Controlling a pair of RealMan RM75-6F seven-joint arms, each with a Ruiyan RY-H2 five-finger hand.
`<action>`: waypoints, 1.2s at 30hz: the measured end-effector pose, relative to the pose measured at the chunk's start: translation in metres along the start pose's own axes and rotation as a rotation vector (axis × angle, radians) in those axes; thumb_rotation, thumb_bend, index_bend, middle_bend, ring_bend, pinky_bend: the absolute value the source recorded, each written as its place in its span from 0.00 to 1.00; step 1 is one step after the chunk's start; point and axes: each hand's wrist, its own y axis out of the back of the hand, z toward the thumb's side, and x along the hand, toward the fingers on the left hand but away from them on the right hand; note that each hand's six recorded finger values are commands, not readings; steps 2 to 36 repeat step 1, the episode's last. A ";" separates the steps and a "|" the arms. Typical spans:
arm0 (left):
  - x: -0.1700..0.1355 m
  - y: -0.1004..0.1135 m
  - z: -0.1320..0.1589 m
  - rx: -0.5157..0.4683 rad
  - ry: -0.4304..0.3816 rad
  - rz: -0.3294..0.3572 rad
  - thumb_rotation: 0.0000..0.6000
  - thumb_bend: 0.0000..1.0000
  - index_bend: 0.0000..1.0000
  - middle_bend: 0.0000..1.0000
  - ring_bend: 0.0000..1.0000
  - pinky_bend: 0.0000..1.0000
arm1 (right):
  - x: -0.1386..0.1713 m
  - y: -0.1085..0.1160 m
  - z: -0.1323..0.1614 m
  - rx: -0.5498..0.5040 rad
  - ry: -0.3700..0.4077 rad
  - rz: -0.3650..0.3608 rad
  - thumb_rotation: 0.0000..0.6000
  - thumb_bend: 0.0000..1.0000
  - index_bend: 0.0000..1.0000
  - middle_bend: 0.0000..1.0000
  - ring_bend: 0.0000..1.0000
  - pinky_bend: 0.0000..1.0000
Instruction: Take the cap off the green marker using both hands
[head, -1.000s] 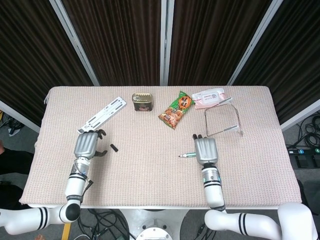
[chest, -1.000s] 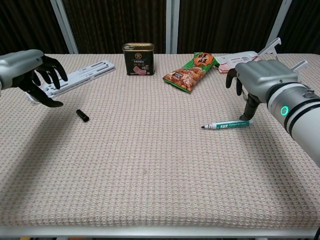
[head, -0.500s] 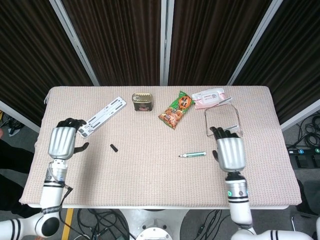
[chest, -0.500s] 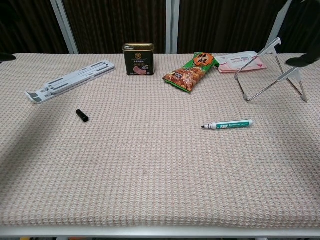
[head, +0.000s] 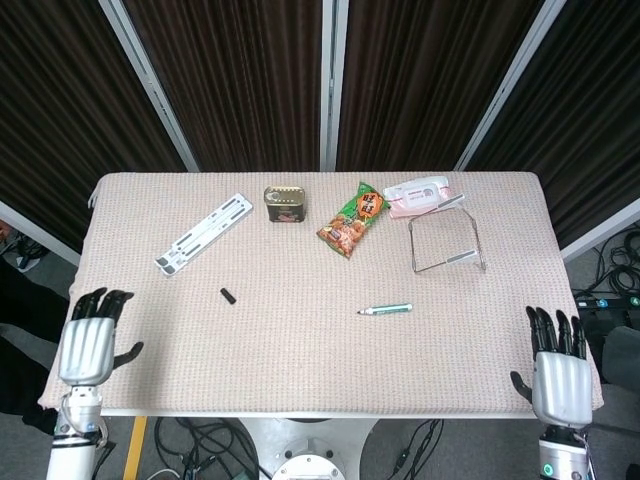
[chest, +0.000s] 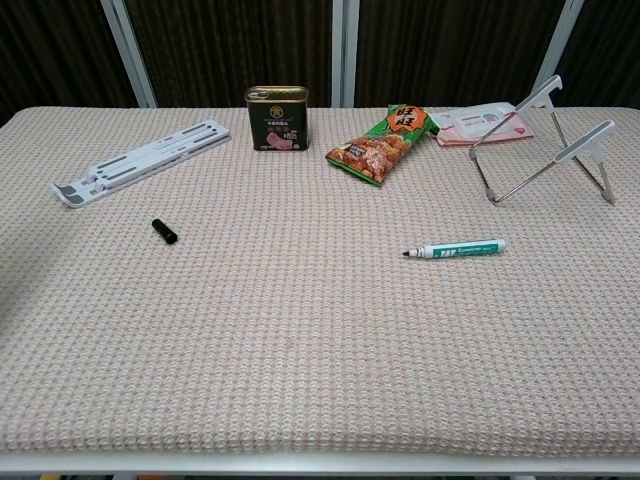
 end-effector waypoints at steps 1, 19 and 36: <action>-0.005 -0.003 -0.005 -0.003 0.019 0.000 0.98 0.12 0.23 0.21 0.14 0.17 | 0.004 -0.005 -0.004 -0.002 -0.008 0.007 1.00 0.00 0.06 0.10 0.00 0.00; -0.005 -0.003 -0.005 -0.003 0.019 0.000 0.98 0.12 0.23 0.21 0.14 0.17 | 0.004 -0.005 -0.004 -0.002 -0.008 0.007 1.00 0.00 0.06 0.10 0.00 0.00; -0.005 -0.003 -0.005 -0.003 0.019 0.000 0.98 0.12 0.23 0.21 0.14 0.17 | 0.004 -0.005 -0.004 -0.002 -0.008 0.007 1.00 0.00 0.06 0.10 0.00 0.00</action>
